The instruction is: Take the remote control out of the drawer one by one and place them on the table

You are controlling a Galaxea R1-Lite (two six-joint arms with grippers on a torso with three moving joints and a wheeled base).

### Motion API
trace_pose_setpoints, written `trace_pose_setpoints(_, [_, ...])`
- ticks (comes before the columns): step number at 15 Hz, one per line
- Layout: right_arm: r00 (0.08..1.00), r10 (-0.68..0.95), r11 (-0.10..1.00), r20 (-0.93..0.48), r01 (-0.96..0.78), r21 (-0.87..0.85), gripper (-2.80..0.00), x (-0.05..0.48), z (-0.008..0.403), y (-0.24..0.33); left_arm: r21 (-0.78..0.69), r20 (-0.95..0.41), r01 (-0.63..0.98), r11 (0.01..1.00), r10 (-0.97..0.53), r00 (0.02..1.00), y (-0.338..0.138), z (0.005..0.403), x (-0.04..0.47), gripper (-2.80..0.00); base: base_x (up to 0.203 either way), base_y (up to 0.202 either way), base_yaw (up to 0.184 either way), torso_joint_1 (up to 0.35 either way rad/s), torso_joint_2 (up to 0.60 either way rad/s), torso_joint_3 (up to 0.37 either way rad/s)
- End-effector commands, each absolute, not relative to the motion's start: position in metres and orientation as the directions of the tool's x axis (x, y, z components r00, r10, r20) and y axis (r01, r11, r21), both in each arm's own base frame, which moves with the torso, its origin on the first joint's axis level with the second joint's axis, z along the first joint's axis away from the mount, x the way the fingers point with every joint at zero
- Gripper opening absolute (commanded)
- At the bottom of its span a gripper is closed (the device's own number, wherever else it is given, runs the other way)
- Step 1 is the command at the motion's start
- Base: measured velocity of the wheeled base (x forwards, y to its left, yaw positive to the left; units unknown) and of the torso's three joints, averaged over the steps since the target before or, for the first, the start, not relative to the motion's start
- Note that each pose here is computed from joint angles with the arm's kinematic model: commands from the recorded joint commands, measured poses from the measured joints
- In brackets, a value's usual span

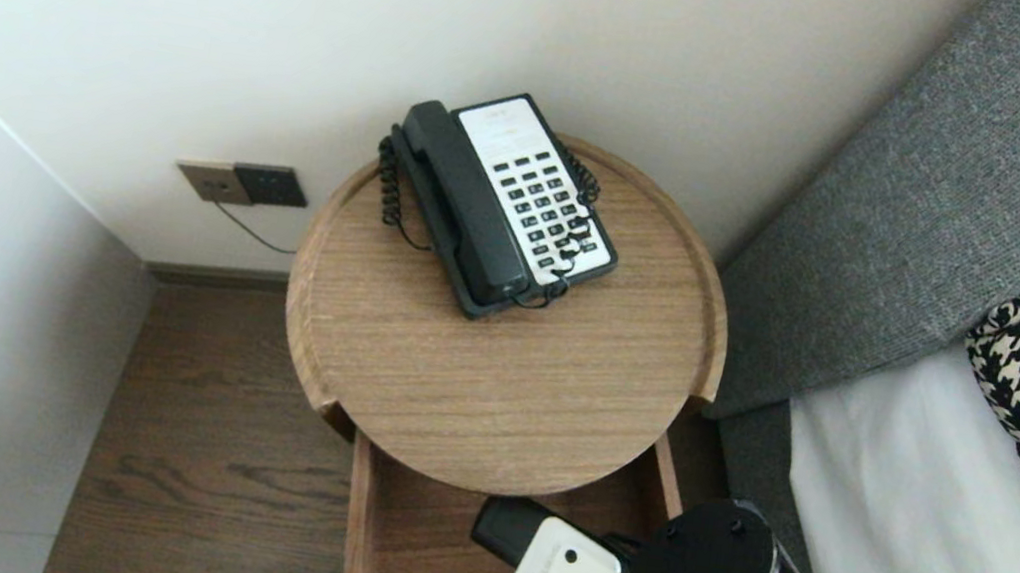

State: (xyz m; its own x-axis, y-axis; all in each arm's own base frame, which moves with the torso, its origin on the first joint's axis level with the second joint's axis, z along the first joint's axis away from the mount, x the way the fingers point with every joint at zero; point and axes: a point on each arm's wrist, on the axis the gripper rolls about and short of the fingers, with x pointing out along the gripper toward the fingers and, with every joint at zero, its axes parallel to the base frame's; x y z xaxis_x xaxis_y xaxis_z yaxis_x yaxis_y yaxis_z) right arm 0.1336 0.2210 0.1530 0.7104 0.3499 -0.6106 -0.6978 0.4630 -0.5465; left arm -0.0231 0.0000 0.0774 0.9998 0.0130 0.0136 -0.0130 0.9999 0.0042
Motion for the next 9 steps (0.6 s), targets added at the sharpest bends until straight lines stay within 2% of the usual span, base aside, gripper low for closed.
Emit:
trace_pose_setpoints(1, [0.706, 0.356, 0.453, -0.612, -0.703, -0.548, -2.80, 0.128, 0.152, 0.216, 0.004, 0.015, -0.014, 1.000, 0.014, 1.000, 0.000, 0.077, -0.023, -2.80, 0.000, 0.000, 0.000, 0.000, 0.00, 0.000])
trace_pose_setpoints(9, [0.667, 0.385, 0.401, -0.638, -0.743, -0.536, -2.80, 0.101, 0.139, 0.220, 0.004, 0.015, -0.014, 1.000, 0.014, 1.000, 0.000, 0.077, -0.023, -2.80, 0.000, 0.000, 0.000, 0.000, 0.00, 0.000])
